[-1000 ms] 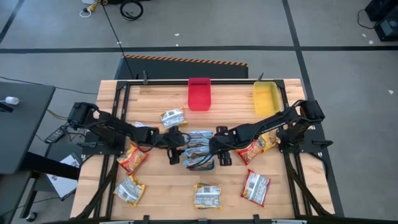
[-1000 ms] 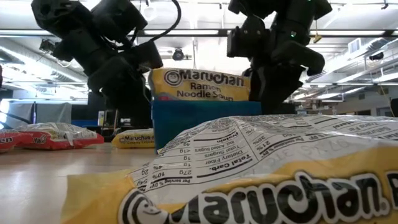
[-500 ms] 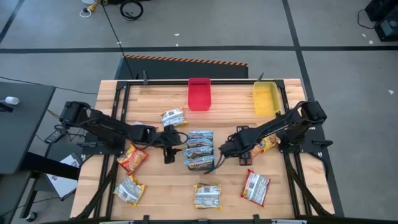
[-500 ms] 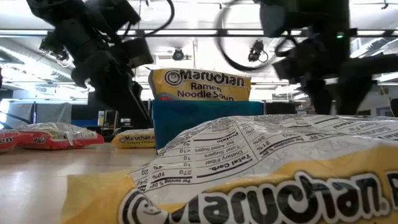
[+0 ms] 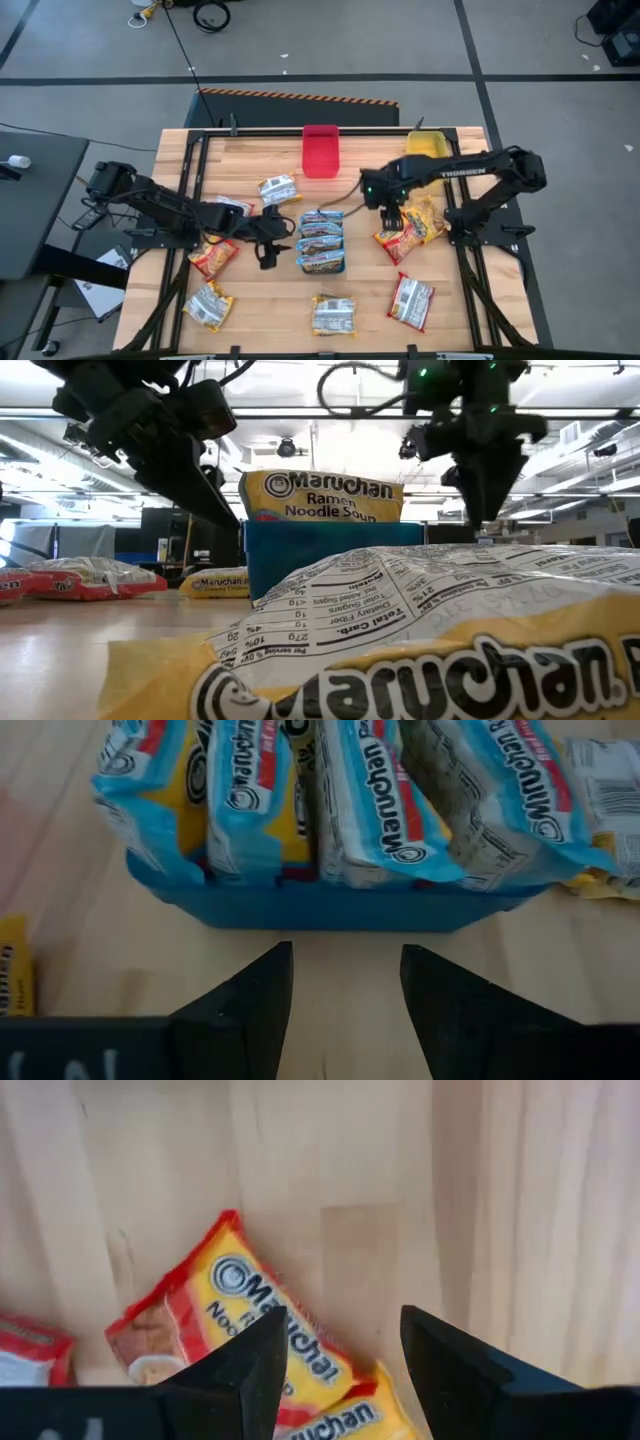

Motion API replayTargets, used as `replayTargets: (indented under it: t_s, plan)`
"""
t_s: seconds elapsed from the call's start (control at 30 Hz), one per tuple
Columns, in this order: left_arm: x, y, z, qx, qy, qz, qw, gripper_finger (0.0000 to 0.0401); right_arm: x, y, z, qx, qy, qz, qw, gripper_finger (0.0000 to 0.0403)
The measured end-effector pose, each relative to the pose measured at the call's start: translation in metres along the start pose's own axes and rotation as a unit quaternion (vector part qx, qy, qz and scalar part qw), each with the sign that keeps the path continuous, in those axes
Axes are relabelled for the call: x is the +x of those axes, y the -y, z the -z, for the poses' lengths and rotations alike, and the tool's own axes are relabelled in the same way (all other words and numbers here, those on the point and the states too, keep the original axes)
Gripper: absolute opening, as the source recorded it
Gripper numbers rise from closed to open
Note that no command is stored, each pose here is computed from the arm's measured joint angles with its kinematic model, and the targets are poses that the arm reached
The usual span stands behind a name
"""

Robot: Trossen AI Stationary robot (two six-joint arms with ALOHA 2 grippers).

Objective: Sort Maruchan noodles
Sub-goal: Put the red noodle pack into the red bin

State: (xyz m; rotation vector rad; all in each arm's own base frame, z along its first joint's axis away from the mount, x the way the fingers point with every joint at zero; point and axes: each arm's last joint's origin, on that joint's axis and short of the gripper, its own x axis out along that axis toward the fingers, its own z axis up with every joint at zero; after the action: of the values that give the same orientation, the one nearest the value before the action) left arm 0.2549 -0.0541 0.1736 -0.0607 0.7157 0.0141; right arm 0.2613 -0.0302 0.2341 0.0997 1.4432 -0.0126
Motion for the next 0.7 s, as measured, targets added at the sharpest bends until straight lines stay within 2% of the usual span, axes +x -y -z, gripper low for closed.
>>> replayTargets:
  t_s: [0.13, 0.23, 0.43, 0.57, 0.7]
  plan:
    - [-0.001, 0.006, 0.001, -0.005, -0.001, 0.009, 1.0, 0.0192, 0.017, 0.014, -0.005, 0.01, -0.026, -0.079, 0.997, 0.0209]
    - [-0.002, 0.009, 0.002, -0.014, -0.002, 0.014, 1.0, 0.0192, 0.03, 0.018, -0.009, -0.004, -0.042, -0.13, 0.991, 0.0222]
    - [-0.002, 0.013, 0.003, -0.029, -0.005, 0.018, 0.999, 0.0192, 0.052, 0.03, -0.008, -0.02, -0.051, -0.173, 0.983, 0.0239]
    - [-0.003, 0.014, 0.004, -0.037, -0.008, 0.02, 0.999, 0.0192, 0.072, 0.039, 0.013, 0.0, -0.05, -0.203, 0.978, 0.0237]
    - [-0.002, 0.013, 0.004, -0.04, -0.01, 0.017, 0.999, 0.0192, 0.089, 0.047, 0.032, 0.023, -0.041, -0.205, 0.978, 0.0234]
